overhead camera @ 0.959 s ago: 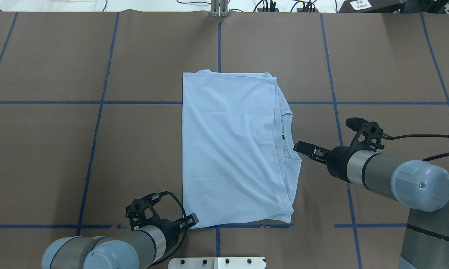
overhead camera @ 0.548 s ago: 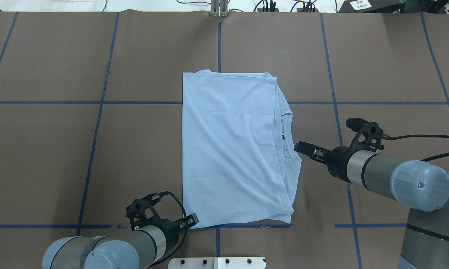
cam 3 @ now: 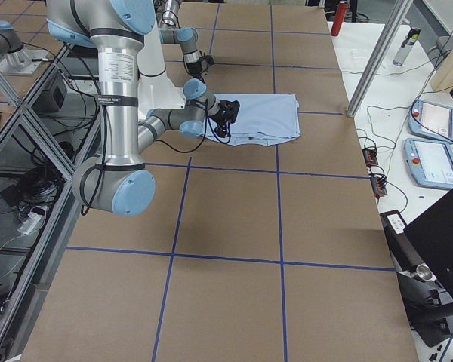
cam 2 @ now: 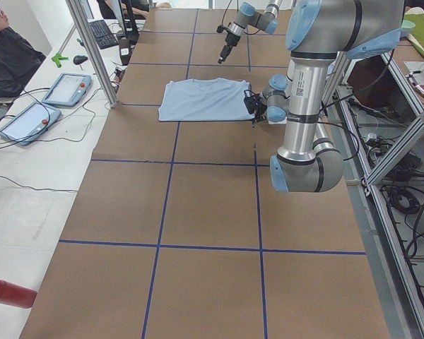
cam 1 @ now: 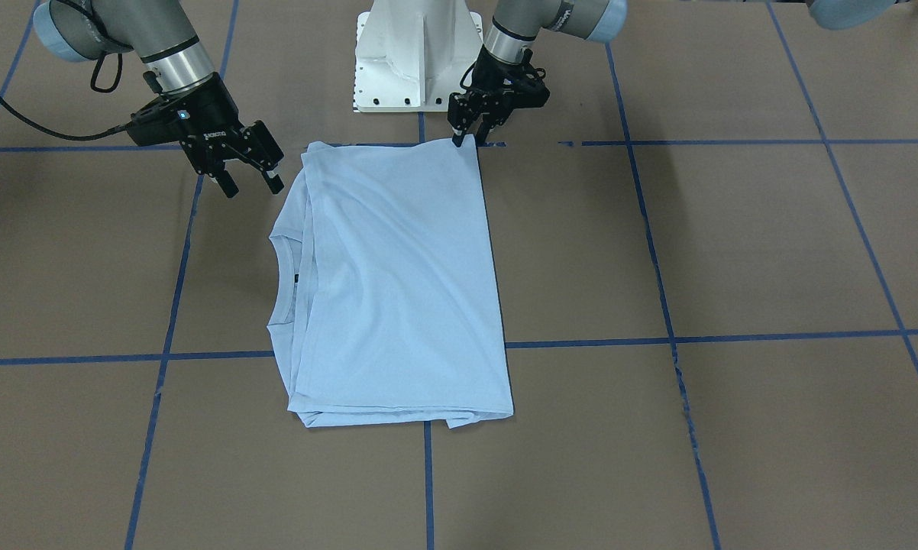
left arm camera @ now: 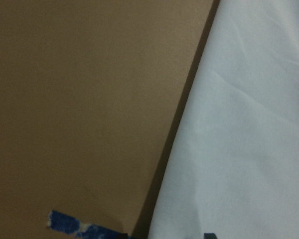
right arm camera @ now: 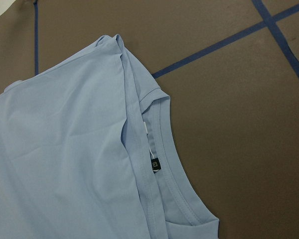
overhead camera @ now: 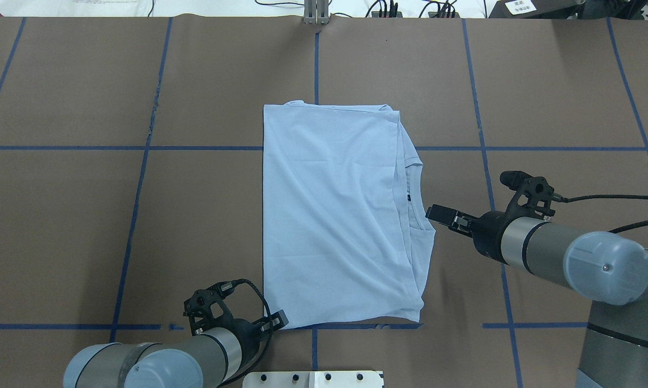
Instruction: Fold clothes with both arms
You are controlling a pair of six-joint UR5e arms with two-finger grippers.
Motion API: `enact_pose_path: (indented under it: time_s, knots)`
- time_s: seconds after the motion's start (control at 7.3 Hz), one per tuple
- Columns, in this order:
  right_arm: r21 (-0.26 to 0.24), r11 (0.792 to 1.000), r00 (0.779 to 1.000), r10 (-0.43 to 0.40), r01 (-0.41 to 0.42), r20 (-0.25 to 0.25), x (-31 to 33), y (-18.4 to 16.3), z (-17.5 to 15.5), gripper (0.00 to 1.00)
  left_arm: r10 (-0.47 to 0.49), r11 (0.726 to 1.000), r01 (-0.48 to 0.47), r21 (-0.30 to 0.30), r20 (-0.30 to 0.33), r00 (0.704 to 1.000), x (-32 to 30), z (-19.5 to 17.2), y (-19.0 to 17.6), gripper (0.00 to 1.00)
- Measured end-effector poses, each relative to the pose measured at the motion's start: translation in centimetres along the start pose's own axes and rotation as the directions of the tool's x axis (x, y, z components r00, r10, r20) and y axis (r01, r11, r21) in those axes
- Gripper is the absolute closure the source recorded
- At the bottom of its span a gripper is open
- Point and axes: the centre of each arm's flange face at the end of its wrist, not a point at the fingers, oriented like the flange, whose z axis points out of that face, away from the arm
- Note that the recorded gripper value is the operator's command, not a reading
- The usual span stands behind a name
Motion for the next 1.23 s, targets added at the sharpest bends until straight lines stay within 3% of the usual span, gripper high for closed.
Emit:
enact_pose_path:
  time_s: [0.41, 0.69, 1.1, 1.23]
  knots:
    - [0.0, 1.0, 1.0, 0.0, 0.0, -0.001, 0.03, 0.0, 0.0, 0.0, -0.003, 1.0, 0.003, -0.002, -0.001, 1.0, 0.19, 0.15, 0.26, 0.74]
    - [0.0, 1.0, 1.0, 0.0, 0.0, -0.001, 0.03, 0.0, 0.01, 0.0, 0.001, 1.0, -0.001, -0.005, -0.004, 1.0, 0.41, 0.2, 0.43, 1.0]
    - [0.003, 1.0, 1.0, 0.003, -0.003, -0.012, 0.09, 0.15, 0.5, 0.0, 0.011, 1.0, -0.011, -0.002, -0.007, 1.0, 0.53, 0.18, 0.39, 1.0]
    - [0.015, 1.0, 0.999, 0.006, -0.005, -0.037, 0.05, 0.18, 0.94, 0.0, 0.013, 1.0, -0.013, -0.002, -0.007, 1.0, 0.54, 0.17, 0.38, 1.0]
